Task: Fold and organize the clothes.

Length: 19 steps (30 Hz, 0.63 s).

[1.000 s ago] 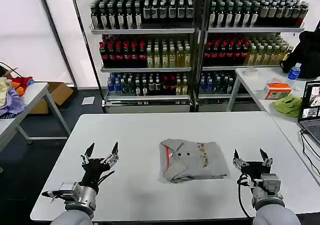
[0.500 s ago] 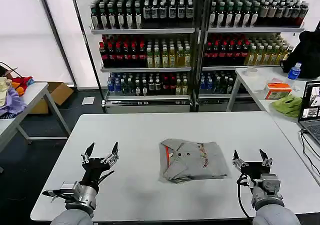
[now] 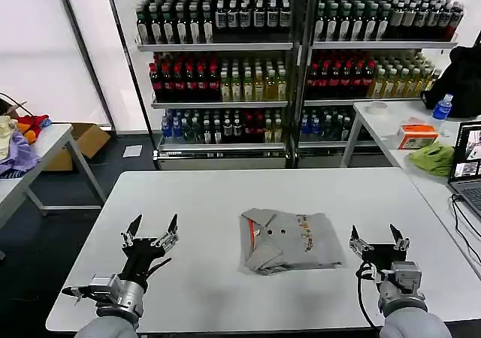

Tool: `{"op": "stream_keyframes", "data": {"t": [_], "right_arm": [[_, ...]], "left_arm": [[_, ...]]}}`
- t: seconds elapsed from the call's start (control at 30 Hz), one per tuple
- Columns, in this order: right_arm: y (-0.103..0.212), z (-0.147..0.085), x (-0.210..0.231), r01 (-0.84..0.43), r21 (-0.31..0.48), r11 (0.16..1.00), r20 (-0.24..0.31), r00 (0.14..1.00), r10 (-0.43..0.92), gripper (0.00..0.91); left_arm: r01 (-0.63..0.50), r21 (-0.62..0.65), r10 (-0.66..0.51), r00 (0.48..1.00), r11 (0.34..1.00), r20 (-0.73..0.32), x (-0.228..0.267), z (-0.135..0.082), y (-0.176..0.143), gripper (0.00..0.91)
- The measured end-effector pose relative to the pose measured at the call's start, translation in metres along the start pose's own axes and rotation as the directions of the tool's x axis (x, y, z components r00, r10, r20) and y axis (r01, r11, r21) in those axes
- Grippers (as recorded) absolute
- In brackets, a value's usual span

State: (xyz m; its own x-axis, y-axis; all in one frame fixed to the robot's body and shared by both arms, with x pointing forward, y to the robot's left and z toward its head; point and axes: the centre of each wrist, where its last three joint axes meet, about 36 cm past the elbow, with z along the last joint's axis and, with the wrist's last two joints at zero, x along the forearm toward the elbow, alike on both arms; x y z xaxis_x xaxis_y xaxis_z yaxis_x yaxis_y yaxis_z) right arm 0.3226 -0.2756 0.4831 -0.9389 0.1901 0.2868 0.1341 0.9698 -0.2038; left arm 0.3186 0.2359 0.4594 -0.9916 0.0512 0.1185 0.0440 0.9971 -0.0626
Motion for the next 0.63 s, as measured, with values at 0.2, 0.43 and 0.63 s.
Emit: {"op": "stream_keyframes", "data": {"t": [0.2,0.43,0.63], "right_arm": [[0.0,-0.0006,0.0005,0.002,0.0,1.0,0.002,1.0,-0.002,0.907],[-0.0001,-0.0008,0.0008,0.004,0.002,1.0,0.003,1.0,-0.004,0.907],[-0.0002,-0.0008,0.0008,0.006,0.003,1.0,0.002,1.0,-0.006,0.907]], "left_arm": [[-0.003,-0.005,0.003,1.0,1.0,-0.009,0.0006,0.0009,0.0009,0.907],[-0.009,-0.009,0.008,1.0,1.0,-0.017,0.0008,0.0008,0.0008,0.907],[-0.014,-0.011,0.014,1.0,1.0,-0.018,0.0005,0.0009,0.0009,0.907]]}}
